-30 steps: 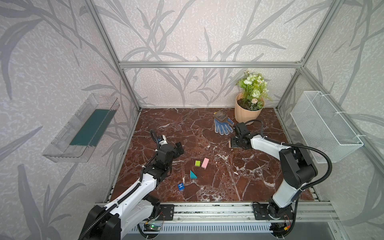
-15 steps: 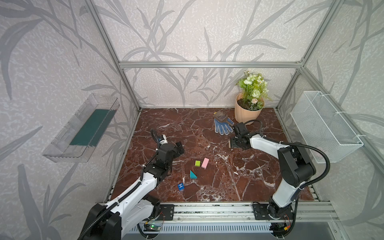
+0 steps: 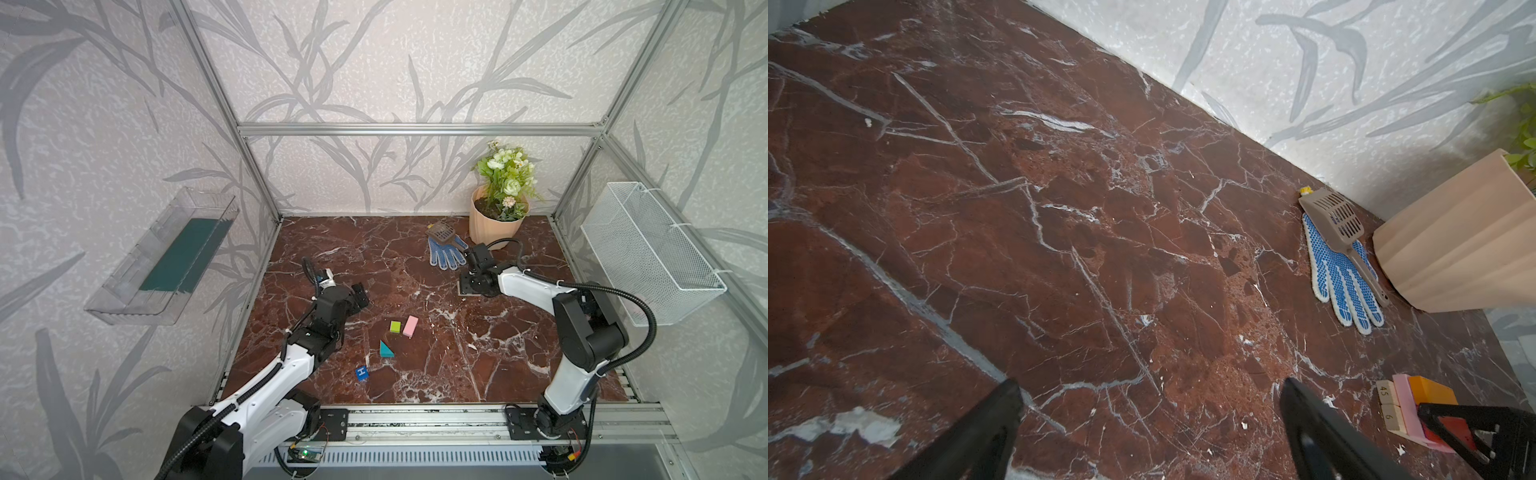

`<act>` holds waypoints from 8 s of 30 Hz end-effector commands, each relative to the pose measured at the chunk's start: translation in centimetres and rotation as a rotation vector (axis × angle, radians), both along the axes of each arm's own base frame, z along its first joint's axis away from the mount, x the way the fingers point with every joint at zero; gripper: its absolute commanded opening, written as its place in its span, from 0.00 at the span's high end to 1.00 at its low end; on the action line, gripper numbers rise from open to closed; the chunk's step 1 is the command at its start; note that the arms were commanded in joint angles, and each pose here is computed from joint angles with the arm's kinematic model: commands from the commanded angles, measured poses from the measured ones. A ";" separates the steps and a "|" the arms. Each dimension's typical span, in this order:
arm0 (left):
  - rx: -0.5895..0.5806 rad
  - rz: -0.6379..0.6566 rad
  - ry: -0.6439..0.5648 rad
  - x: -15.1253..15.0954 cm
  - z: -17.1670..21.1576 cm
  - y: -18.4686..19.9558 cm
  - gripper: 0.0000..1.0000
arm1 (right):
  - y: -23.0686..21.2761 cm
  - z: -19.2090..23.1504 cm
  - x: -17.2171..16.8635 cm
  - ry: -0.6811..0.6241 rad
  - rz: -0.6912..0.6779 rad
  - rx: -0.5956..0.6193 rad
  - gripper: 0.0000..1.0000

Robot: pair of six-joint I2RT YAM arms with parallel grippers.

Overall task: Build the wood block tower
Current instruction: 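Lower the red block beside the orange block on the pink bars, then open the right gripper and nudge the red block into line, then move the open right gripper back toward the lime green cube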

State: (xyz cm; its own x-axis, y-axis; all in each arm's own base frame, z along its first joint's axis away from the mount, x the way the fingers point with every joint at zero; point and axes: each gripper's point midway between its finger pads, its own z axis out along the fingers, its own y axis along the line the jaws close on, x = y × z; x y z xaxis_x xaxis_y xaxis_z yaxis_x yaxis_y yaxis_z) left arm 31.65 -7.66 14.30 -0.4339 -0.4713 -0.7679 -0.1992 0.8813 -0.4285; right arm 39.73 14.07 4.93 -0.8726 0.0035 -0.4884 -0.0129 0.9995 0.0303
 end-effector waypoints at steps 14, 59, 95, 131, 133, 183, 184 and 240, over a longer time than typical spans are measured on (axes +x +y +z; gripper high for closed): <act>-0.002 -0.005 -0.013 0.4 1.0 -0.3 0.02 | 0.0 0.0 0.3 0.020 0.004 -0.022 0.73; 0.000 -0.030 0.026 0.8 0.3 -0.9 0.03 | -1.2 2.8 -2.4 -0.131 0.024 0.027 0.20; 0.003 -0.034 0.042 0.9 0.0 -1.1 0.04 | -0.7 0.8 -2.8 0.009 0.010 0.021 0.34; 0.012 -0.034 0.052 1.0 -0.2 -1.1 0.04 | -3.6 1.9 -4.9 -0.039 -0.075 0.023 0.46; 0.008 -0.038 0.053 1.0 -0.2 -1.1 0.04 | -4.0 1.8 -4.8 -0.032 -0.089 0.035 0.48; 0.014 -0.036 0.057 1.0 -0.2 -1.1 0.05 | -3.3 0.8 -3.3 0.015 -0.066 0.115 0.52; 0.016 -0.036 0.056 1.0 -0.2 -1.1 0.05 | -3.2 0.8 -3.4 0.014 -0.062 0.117 0.51; 0.029 0.168 -0.043 -0.5 0.9 3.1 0.01 | 25.3 -2.8 -13.8 0.036 0.748 -0.116 0.31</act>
State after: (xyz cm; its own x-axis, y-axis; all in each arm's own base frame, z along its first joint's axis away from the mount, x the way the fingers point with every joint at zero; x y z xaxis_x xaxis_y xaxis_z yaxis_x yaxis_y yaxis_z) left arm 30.57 -4.36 14.02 -0.3382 -0.4945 -0.8006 -0.3285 0.8593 -0.3920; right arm 25.87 39.46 2.25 -0.6484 -0.6199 -0.4420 -0.6800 0.7326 -0.0299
